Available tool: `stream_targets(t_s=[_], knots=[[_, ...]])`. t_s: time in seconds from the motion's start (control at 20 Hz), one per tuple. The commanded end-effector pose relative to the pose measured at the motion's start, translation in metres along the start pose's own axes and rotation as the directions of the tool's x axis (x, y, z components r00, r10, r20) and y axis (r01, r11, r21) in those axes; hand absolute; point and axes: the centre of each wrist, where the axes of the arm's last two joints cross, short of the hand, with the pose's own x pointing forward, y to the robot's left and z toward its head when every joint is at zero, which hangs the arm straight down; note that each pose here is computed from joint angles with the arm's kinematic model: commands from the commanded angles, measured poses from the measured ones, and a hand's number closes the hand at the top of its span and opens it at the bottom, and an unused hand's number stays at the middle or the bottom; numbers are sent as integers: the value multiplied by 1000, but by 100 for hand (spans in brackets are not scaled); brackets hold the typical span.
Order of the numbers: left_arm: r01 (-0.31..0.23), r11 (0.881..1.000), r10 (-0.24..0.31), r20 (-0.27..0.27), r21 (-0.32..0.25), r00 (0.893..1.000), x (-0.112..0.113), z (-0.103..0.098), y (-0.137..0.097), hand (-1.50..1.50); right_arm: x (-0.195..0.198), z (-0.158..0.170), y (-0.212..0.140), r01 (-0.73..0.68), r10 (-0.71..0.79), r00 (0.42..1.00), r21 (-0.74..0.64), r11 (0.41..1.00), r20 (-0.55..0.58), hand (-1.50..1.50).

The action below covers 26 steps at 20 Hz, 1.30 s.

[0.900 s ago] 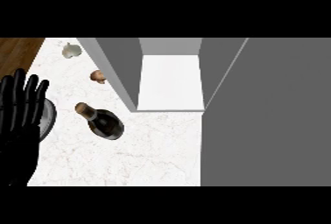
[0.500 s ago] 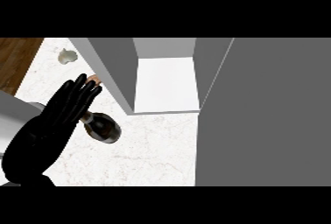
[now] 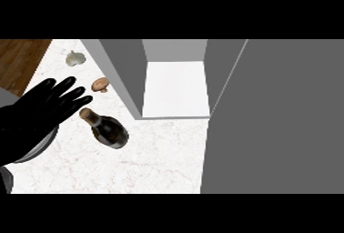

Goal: Pick up the wine, place it into the cabinet and close the cabinet

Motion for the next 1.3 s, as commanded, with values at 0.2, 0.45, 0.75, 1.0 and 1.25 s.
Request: stream_targets(t_s=[0.2,0.45,0.75,1.0,1.25], knots=[[-56,997,54,-41,-48,998,50,-1,10,-150,52,10,20,7,-6,1000,9,1000,-11,-150],[-43,999,42,-52,-18,998,58,1,26,-150,53,14,26,4,-4,1000,11,1000,0,-150],[-25,1000,25,-75,8,997,59,17,33,-150,64,12,24,9,-9,1000,1,1000,-5,-150],[-9,999,13,-125,36,992,34,11,36,-150,72,22,31,27,-27,1000,8,1000,-14,-150],[-33,998,40,-121,53,992,26,6,37,-150,73,23,38,25,-25,1000,5,1000,-9,-150]])
